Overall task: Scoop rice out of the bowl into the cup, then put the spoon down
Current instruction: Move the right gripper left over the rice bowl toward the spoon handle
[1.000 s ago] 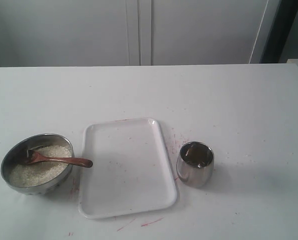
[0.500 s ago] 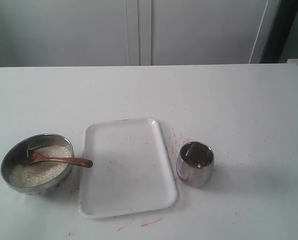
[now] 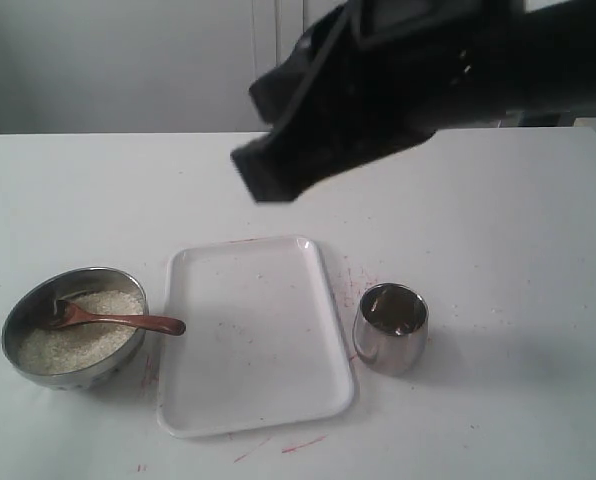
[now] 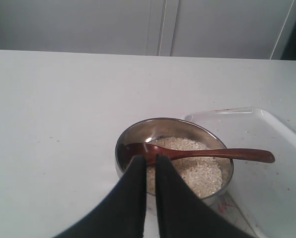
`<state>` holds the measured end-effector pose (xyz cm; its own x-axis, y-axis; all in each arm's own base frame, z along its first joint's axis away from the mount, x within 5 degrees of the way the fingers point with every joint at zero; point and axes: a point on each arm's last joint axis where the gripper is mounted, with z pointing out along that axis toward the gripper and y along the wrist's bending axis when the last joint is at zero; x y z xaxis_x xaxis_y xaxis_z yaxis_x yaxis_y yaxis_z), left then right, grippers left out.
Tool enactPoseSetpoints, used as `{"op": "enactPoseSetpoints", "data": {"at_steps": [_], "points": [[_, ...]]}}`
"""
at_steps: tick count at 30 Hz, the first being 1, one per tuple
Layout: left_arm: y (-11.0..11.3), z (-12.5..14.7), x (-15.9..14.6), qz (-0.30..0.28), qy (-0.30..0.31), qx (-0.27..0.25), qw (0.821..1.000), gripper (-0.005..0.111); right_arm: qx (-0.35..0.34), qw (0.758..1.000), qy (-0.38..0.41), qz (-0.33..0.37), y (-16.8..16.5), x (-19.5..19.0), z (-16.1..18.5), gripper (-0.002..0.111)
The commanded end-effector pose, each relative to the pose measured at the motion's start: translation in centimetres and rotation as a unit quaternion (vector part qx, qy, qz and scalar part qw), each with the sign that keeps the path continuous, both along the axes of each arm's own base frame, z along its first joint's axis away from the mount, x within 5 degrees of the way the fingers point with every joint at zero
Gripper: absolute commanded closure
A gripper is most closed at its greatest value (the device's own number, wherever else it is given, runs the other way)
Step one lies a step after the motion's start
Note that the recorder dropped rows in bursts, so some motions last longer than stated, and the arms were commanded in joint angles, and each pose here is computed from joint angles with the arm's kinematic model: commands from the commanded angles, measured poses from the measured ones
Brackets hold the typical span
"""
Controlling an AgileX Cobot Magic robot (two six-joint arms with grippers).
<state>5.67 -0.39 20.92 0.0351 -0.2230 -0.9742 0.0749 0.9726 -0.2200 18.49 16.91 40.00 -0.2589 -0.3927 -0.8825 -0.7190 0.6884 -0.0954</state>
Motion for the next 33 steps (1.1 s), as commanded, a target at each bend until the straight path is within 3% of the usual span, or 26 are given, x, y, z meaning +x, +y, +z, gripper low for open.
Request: {"op": "enactPoseSetpoints", "data": {"at_steps": [1,8,13,17,20,24,33], "points": [[0.0,0.2,-0.1,-0.001,-0.006,-0.006,1.0,0.092,-0.03,0.998,0.01,0.048,1.2,0.3,-1.1,0.108],[0.0,0.2,-0.1,-0.001,-0.006,-0.006,1.0,0.092,-0.054,0.997,0.008,0.057,2.2,1.4,-2.3,0.108],[0.0,0.2,-0.1,-0.001,-0.006,-0.006,1.0,0.092,-0.063,0.994,0.053,0.065,4.0,3.0,-2.5,0.108],[0.0,0.2,-0.1,-0.001,-0.006,-0.006,1.0,0.092,-0.031,0.994,0.077,0.065,4.9,3.4,-1.0,0.108],[0.0,0.2,-0.1,-0.001,-0.006,-0.006,1.0,0.092,-0.06,0.988,0.11,0.086,5.1,3.1,-0.6,0.108],[0.0,0.2,-0.1,-0.001,-0.006,-0.006,1.0,0.092,-0.102,0.976,0.164,0.104,6.1,3.9,-1.3,0.108],[0.0,0.2,-0.1,-0.001,-0.006,-0.006,1.0,0.092,-0.131,0.965,0.205,0.099,8.4,6.4,-5.5,0.108]]}}
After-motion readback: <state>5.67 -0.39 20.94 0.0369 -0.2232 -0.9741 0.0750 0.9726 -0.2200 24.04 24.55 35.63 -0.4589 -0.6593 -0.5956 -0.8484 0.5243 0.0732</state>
